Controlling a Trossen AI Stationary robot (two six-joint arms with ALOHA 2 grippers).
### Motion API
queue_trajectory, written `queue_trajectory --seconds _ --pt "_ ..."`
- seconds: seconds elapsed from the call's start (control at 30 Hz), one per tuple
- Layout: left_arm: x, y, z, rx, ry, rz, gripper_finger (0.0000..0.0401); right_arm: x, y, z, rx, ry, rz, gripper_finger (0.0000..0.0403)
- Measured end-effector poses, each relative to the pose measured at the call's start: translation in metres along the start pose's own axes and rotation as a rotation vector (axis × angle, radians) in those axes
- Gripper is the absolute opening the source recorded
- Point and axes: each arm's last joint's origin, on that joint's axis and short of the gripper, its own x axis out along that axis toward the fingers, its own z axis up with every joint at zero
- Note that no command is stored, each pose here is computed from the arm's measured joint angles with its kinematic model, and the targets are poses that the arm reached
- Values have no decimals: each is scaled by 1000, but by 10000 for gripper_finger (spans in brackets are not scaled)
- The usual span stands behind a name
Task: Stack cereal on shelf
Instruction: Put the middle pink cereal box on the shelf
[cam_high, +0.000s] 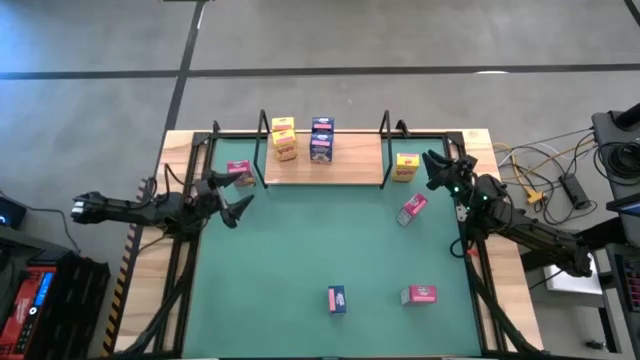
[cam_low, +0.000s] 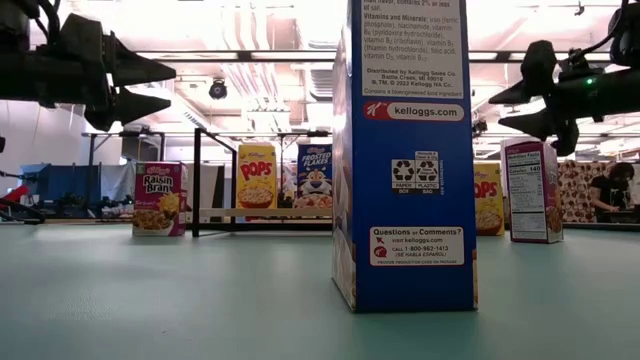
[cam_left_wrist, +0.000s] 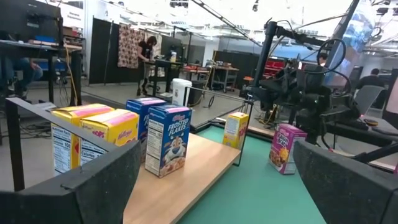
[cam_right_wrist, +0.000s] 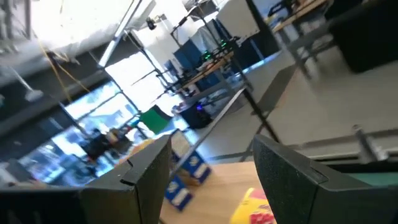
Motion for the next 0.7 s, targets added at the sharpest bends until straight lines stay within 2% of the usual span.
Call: queue_trajectory --seconds 0.1,0.3,0.4,0.57,0.7 --pt "0 0 0 2 3 0 400 0 2 0 34 19 54 215" --pt "1 -1 -1 9 12 1 400 -1 9 -3 47 149 259 215" --pt "1 -1 -2 13 19 1 400 -1 8 -4 84 171 260 215" --pt "2 -1 -3 21 29 3 400 1 8 -6 57 220 225 215" --pt "2 -1 -4 24 35 3 400 6 24 16 -3 240 213 215"
